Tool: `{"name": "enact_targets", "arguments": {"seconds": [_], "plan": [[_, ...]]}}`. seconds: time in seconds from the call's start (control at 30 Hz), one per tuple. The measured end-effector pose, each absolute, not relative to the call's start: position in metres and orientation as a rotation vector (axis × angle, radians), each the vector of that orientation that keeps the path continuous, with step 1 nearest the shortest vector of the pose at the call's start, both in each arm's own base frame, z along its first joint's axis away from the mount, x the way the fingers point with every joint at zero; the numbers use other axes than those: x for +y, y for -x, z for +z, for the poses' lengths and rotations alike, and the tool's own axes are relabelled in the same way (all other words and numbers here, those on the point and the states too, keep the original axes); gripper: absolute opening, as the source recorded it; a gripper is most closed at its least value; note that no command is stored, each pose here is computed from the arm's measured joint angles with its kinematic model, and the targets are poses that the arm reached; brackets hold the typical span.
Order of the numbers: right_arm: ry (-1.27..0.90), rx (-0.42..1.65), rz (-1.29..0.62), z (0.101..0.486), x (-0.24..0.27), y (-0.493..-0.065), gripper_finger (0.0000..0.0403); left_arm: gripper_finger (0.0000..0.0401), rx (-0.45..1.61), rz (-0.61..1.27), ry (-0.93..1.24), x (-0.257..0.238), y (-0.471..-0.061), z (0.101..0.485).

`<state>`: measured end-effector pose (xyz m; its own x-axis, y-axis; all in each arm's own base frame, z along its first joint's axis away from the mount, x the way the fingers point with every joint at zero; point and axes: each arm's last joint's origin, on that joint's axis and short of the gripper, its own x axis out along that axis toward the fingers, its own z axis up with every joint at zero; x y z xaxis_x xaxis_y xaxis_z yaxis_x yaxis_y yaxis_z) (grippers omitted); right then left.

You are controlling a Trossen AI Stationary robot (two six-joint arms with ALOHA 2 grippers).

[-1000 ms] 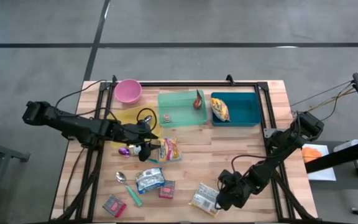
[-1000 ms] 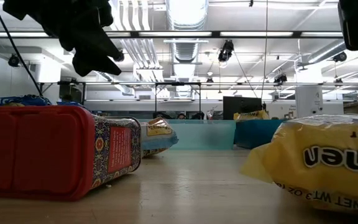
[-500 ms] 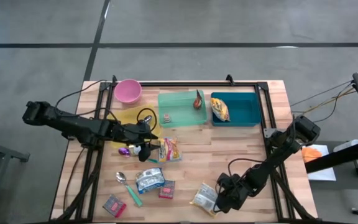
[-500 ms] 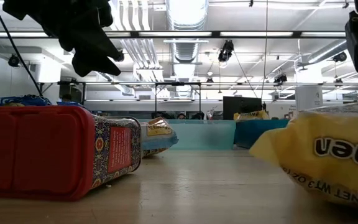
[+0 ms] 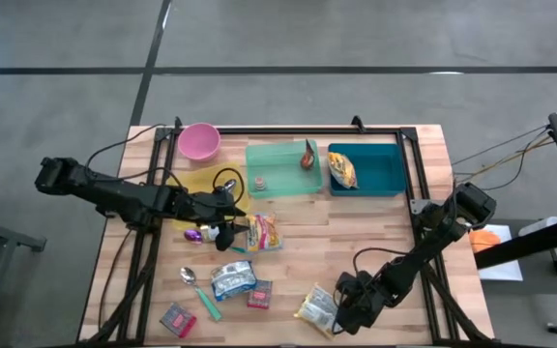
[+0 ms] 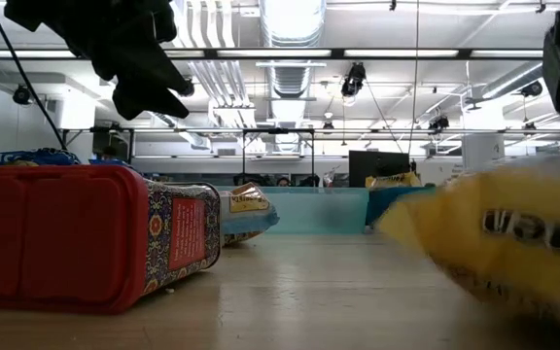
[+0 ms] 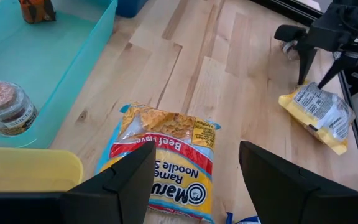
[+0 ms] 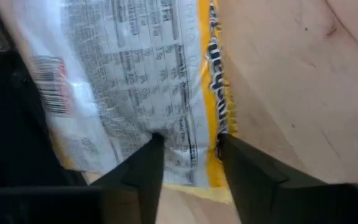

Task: Pick & Place Food Item
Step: Put the yellow noodle pack into the blue bin

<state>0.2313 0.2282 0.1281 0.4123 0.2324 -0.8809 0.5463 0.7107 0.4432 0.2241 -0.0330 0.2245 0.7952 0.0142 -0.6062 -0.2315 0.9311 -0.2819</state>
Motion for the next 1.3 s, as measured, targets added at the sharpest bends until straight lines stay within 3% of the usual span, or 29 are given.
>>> {"name": "enact_targets", "arguments": {"seconds": [0.17,0.23,0.6,1.3], "plan": [[-0.792,1.169,-0.222,0.128,0.228,-0.231,0.0039,0.024,0.644,0.135,0.352,-0.033,-0.224,0.224],[-0.789,1.176,-0.234,0.128,0.227,-0.23,0.0019,0.024,0.645,0.135,0.352,-0.033,-0.224,0.224],[-0.722,1.189,-0.309,0.143,0.229,-0.233,0.0008,0.024,0.646,0.135,0.35,-0.033,-0.224,0.224],[-0.415,1.079,-0.562,0.232,0.228,-0.243,0.0008,0.024,0.646,0.135,0.349,-0.033,-0.224,0.224]]}}
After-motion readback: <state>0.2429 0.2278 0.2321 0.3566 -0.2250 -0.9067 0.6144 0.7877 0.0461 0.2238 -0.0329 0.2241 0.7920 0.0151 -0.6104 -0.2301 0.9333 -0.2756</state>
